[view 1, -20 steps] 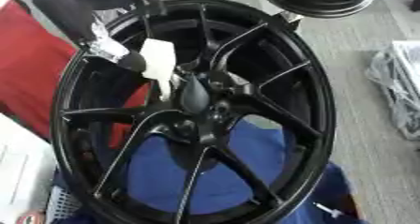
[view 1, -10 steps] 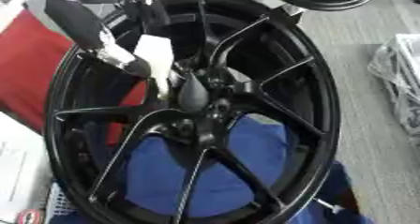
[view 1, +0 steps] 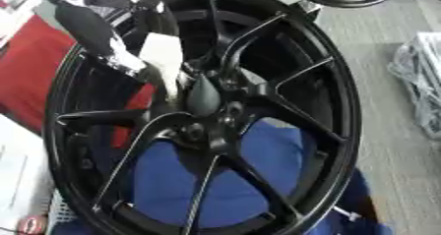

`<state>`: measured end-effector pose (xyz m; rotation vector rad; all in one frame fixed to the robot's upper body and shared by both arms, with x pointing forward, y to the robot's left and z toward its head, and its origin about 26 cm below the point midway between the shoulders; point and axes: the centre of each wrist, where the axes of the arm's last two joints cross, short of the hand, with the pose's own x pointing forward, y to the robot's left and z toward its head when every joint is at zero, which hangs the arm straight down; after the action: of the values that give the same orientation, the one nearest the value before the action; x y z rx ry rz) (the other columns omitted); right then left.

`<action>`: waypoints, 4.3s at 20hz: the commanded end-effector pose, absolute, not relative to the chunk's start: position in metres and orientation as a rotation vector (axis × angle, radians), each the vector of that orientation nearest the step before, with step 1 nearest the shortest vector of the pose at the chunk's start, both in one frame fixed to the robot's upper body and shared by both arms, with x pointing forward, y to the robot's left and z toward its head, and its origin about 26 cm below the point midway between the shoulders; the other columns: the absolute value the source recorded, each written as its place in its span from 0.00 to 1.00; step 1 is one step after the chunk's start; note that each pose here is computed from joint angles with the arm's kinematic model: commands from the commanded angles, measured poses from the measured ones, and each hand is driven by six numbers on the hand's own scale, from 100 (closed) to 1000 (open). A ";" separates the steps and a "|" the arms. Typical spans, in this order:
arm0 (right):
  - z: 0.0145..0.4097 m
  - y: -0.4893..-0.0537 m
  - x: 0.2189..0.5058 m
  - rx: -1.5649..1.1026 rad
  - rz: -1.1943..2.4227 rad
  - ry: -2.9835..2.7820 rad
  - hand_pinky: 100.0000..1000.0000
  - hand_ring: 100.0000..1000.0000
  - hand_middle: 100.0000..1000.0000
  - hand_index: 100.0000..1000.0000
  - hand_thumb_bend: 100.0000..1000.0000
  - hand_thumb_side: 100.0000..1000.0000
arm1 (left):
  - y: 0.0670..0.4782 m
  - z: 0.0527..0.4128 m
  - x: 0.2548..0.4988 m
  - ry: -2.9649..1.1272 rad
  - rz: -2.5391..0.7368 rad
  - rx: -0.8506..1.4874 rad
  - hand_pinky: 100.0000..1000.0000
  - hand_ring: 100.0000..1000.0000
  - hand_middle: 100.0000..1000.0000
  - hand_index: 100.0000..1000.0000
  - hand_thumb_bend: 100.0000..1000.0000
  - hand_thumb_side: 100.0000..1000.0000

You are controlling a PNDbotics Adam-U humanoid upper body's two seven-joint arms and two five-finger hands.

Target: Pull the pin out of the wheel hub.

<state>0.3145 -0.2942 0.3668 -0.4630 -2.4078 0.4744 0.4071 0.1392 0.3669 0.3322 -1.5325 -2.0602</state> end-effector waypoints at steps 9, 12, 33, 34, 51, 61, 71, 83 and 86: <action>0.374 -0.298 0.311 -0.472 0.463 -2.431 0.84 0.70 0.61 0.68 0.00 0.62 | 0.140 0.373 0.405 -1.559 -2.046 0.331 0.73 0.73 0.64 0.70 0.40 0.36; 0.374 -0.298 0.312 -0.469 0.460 -2.428 0.84 0.70 0.61 0.67 0.00 0.62 | 0.139 0.373 0.405 -1.570 -2.050 0.320 0.72 0.71 0.61 0.65 0.32 0.33; 0.371 -0.301 0.312 -0.476 0.465 -2.412 0.84 0.70 0.61 0.68 0.00 0.62 | 0.177 0.414 0.382 -1.897 -1.723 0.431 0.66 0.61 0.46 0.38 0.17 0.09; 0.371 -0.302 0.312 -0.480 0.465 -2.410 0.84 0.70 0.61 0.68 0.00 0.62 | 0.185 0.419 0.379 -1.921 -1.684 0.444 0.66 0.61 0.46 0.38 0.16 0.09; 0.369 -0.317 0.307 -0.565 0.445 -2.393 0.84 0.70 0.62 0.68 0.00 0.60 | 0.420 0.437 0.335 -2.075 -0.608 0.825 0.64 0.60 0.45 0.38 0.10 0.10; 0.372 -0.325 0.302 -0.601 0.366 -2.432 0.84 0.70 0.62 0.68 0.00 0.59 | 0.510 0.344 0.329 -1.858 -0.278 0.884 0.68 0.69 0.60 0.62 0.29 0.44; 0.374 -0.325 0.301 -0.598 0.354 -2.441 0.84 0.70 0.62 0.68 0.00 0.59 | 0.509 0.314 0.328 -1.848 -0.382 0.823 0.73 0.81 0.78 0.82 0.39 0.85; 0.378 -0.325 0.299 -0.626 0.334 -2.462 0.85 0.71 0.63 0.69 0.00 0.61 | 0.447 0.308 0.327 -2.255 0.102 0.601 0.71 0.80 0.76 0.78 0.30 0.77; 0.378 -0.325 0.298 -0.632 0.322 -2.468 0.85 0.71 0.63 0.69 0.00 0.61 | 0.432 0.306 0.322 -2.293 0.149 0.571 0.71 0.79 0.76 0.78 0.32 0.76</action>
<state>0.3080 -0.3226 0.3634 -0.5769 -2.4255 0.3098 0.3295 0.4349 0.2888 0.5582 -2.2346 0.1353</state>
